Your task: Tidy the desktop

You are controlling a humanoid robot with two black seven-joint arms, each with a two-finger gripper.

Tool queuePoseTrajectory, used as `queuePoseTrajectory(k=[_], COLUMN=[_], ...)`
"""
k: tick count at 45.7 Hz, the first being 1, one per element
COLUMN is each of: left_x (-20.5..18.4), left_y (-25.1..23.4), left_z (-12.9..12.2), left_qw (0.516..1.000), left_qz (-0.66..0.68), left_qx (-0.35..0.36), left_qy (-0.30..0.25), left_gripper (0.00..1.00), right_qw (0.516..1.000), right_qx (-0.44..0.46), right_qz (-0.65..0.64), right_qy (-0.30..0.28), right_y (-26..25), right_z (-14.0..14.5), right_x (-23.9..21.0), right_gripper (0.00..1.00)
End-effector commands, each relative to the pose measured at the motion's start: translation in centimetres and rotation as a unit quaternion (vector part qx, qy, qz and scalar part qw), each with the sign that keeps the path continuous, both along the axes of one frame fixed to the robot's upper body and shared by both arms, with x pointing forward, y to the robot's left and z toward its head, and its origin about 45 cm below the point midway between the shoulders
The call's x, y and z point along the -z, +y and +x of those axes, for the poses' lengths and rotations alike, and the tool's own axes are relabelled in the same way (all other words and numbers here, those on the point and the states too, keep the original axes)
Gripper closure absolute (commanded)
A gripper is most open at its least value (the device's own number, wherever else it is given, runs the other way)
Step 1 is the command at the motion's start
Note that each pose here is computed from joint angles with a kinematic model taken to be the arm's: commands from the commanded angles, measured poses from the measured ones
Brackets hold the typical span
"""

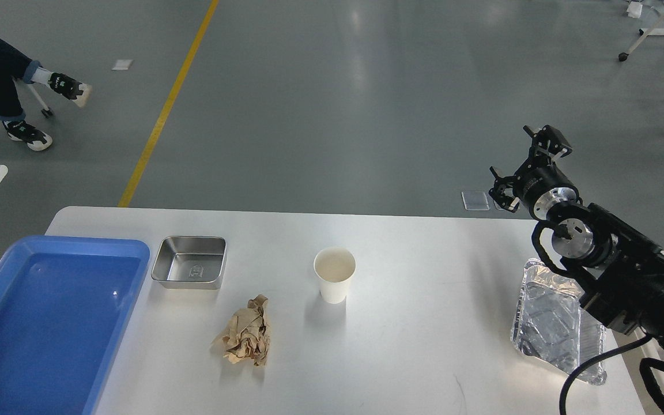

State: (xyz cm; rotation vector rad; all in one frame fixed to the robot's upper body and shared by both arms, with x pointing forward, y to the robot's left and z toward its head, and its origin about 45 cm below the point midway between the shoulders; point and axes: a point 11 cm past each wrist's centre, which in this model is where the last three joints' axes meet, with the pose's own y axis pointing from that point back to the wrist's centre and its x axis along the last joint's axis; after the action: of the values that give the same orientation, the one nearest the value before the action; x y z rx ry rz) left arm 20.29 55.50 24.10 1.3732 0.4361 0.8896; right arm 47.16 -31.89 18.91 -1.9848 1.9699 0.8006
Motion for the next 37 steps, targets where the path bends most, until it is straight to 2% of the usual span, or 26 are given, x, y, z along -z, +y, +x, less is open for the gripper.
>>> queuePoseTrajectory(k=[1,15,26,37], left_x=[2.3,7.5,9.3,10.0], left_y=[-1.4,-4.3,-4.7,-5.1], left_z=[0.5,-0.4,-1.9,-1.8], left_qw=[1.000,0.999,0.997,0.997], left_qz=[-0.002,-0.010,-0.011,-0.013], left_qx=[0.005,0.018,0.014,0.015], left_qy=[0.010,0.050,0.071,0.070], left_gripper=[1.00,1.00,1.00,1.00], right_qw=[1.000,1.000,1.000,1.000], right_qx=[0.003,0.008,0.010,0.011], right_qz=[-0.004,-0.007,-0.010,-0.009], right_qy=[0.000,0.000,-0.001,0.000], right_y=[-0.5,-1.1,-1.5,-1.6], right_z=[0.0,-0.1,-0.2,-0.2], right_x=[-0.1,-0.1,-0.3,-0.2], right_gripper=[0.00,0.00,0.00,0.00])
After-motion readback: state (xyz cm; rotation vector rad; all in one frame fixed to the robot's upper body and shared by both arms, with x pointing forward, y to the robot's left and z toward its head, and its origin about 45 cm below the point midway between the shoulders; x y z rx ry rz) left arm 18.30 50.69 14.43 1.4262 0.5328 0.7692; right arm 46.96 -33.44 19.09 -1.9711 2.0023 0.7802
